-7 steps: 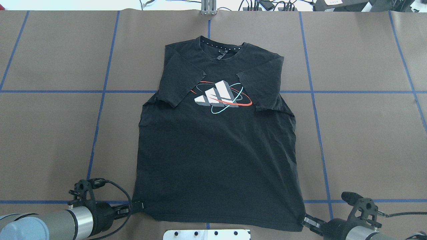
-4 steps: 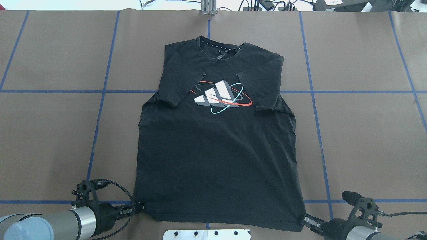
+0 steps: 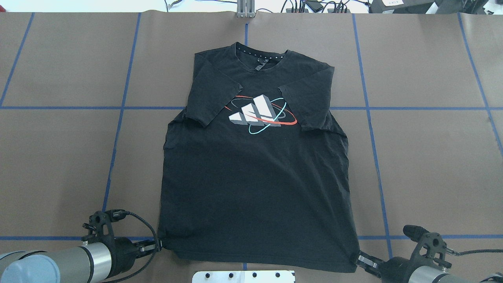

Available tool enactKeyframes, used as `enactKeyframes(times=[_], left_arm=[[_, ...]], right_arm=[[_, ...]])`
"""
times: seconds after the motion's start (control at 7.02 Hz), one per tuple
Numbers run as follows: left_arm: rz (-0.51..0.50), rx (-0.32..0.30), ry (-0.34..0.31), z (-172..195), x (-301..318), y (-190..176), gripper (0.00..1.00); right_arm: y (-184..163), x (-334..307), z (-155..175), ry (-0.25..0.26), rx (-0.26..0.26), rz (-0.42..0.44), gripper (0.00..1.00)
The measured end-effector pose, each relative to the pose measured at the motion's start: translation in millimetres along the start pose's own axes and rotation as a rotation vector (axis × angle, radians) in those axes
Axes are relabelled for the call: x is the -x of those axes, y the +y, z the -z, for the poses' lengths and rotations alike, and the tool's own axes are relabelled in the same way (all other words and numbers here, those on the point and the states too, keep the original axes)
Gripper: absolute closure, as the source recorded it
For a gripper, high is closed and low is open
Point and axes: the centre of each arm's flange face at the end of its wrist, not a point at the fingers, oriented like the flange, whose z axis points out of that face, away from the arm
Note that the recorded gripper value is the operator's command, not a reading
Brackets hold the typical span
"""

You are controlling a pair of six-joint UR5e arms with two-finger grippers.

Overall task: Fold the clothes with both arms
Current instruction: 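Lift the hem with both grippers and fold it toward the collar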

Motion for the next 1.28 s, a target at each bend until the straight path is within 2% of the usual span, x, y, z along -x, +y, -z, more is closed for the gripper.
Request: enactKeyframes(times=[0.28, 0.57, 0.71, 1.0, 1.28], left_arm=[[0.008, 0.006, 0.033, 15.6, -12.9, -1.6, 1.0], [0.024, 0.026, 0.102, 71.7, -35.7, -8.6, 1.0], [0.03, 0.055, 0.14, 104.5, -52.8, -11.5, 1.0], [0.039, 0.099, 0.191, 147.5, -88.4, -22.1, 1.0], [0.057, 0.044, 0.195, 150.3, -126.2, -71.7, 1.0]], right_arm=[[-6.1, -0.1, 13.8, 0.003, 0.003, 0.0, 1.0], [-18.2, -4.4, 37.7, 0.019, 0.002, 0.005, 1.0], [-24.5, -4.8, 52.1, 0.027, 0.004, 0.006, 1.0], [-50.3, 8.2, 85.8, 0.028, 0.018, -0.037, 1.0], [-101.8, 38.1, 105.5, 0.021, 0.071, -0.125, 1.0]])
